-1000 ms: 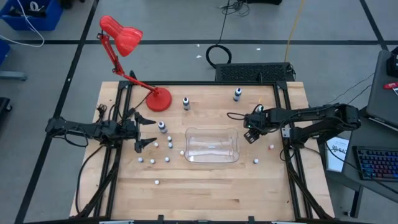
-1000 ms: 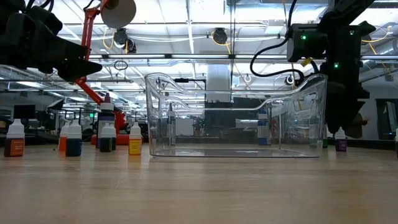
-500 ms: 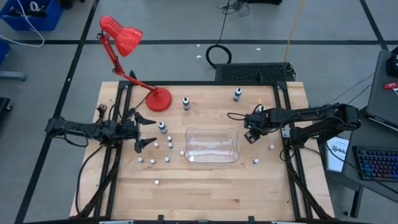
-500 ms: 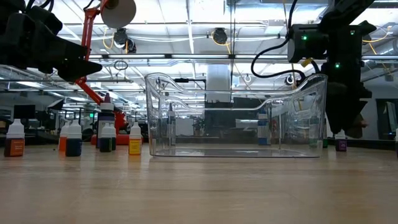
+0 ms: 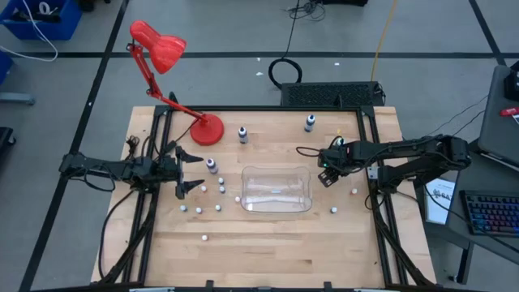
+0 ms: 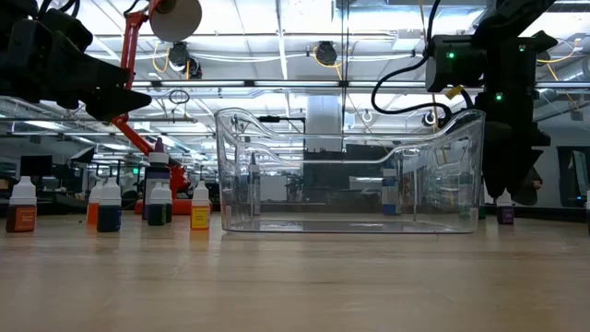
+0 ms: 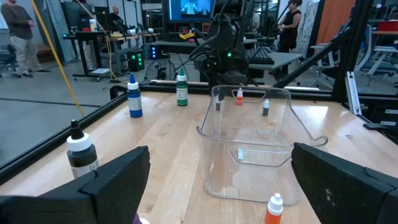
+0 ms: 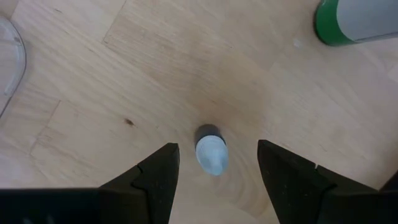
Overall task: Pick & Place food coloring
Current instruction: Put the top small purple food coloring bottle into the transparent bin
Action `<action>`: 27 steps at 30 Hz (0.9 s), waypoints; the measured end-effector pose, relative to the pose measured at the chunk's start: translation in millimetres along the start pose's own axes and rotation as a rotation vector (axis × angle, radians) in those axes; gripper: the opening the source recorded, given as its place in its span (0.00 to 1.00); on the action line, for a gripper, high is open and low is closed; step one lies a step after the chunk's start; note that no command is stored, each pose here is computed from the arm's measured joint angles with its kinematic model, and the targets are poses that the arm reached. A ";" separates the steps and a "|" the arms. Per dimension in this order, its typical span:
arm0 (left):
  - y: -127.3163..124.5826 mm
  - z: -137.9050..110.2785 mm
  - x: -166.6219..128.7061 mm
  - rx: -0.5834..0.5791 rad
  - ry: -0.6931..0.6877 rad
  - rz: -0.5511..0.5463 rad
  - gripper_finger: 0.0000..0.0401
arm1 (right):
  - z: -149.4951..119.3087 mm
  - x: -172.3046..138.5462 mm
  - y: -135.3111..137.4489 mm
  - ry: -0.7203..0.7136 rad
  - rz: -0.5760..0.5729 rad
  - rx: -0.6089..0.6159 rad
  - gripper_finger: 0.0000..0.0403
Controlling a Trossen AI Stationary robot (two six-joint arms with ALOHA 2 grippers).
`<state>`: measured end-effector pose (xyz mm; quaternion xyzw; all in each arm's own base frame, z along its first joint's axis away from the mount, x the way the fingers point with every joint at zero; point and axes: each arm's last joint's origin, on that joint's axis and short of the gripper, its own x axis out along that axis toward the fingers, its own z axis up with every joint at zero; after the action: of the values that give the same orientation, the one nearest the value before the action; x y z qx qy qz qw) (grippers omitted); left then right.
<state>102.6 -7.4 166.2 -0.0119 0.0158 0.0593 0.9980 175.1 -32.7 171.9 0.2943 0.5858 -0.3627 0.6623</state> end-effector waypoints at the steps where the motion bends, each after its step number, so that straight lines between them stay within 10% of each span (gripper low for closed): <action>1: 0.0 0.0 0.0 0.000 0.000 0.000 0.97 | -0.7 1.8 -0.3 0.001 0.003 0.004 0.52; 27: 0.0 0.1 0.0 0.000 -0.001 0.000 0.97 | -6.3 12.3 -2.3 0.029 0.042 0.019 0.52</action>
<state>102.6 -7.4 166.3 -0.0119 0.0155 0.0594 0.9980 170.3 -30.5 158.9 0.3180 0.5856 -0.3501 0.6583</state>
